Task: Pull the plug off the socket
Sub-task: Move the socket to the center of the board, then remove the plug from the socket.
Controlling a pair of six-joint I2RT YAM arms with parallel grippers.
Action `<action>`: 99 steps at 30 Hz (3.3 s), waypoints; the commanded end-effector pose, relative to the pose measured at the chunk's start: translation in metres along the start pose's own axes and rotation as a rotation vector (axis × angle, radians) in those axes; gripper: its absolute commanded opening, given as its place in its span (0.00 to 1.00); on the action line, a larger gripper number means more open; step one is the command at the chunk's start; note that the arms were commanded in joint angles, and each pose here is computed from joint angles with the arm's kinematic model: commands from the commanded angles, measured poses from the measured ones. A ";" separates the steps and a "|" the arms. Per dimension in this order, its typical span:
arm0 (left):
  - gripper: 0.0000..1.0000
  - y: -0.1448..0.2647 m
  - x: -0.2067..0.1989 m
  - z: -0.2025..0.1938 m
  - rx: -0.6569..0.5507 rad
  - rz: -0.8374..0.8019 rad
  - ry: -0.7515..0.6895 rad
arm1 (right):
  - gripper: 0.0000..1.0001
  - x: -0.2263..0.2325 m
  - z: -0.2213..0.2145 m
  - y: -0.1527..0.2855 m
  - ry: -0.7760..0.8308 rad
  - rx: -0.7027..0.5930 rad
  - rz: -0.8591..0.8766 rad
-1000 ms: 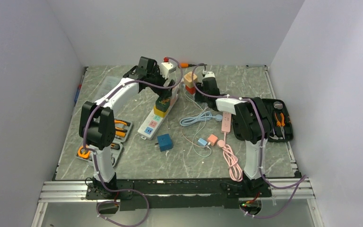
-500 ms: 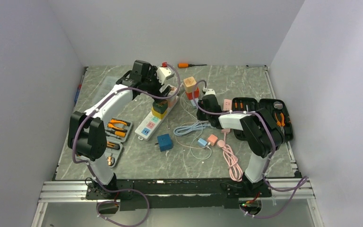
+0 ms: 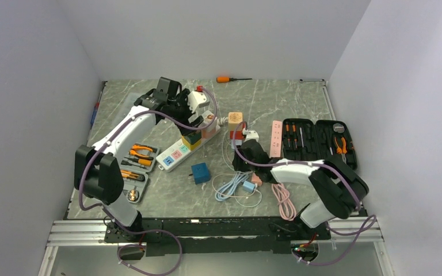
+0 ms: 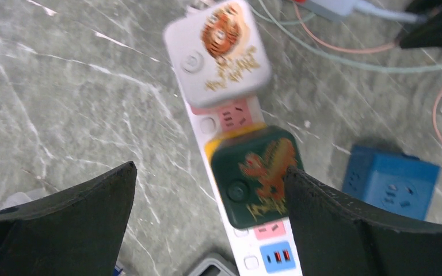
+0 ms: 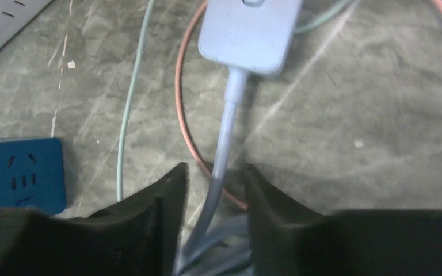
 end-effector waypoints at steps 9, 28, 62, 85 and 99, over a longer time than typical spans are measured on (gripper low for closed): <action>0.99 0.054 -0.022 0.083 -0.251 -0.210 -0.323 | 0.83 -0.014 0.085 0.071 -0.227 -0.234 0.176; 0.99 -0.127 -0.071 0.141 -0.211 -0.355 -0.379 | 0.89 -0.057 0.089 0.134 -0.288 -0.404 0.162; 0.99 -0.152 -0.063 0.111 -0.193 -0.516 -0.288 | 0.89 -0.058 0.080 0.095 -0.323 -0.290 0.264; 0.44 -0.108 -0.034 0.135 -0.318 -0.457 -0.244 | 0.74 -0.051 0.087 -0.006 -0.557 -0.138 0.506; 0.40 -0.076 -0.025 0.156 -0.382 -0.397 -0.263 | 0.66 -0.040 0.094 -0.015 -0.550 -0.130 0.536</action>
Point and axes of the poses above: each gripper's point midway between its finger pads, its own y axis back along the fingers, its own x axis along the line the jaws close on, z = x × y, the point moved 6 cm from there along y, back along the fingers, and after that the axes turned 4 degrees about -y, right-handed, at the moved point
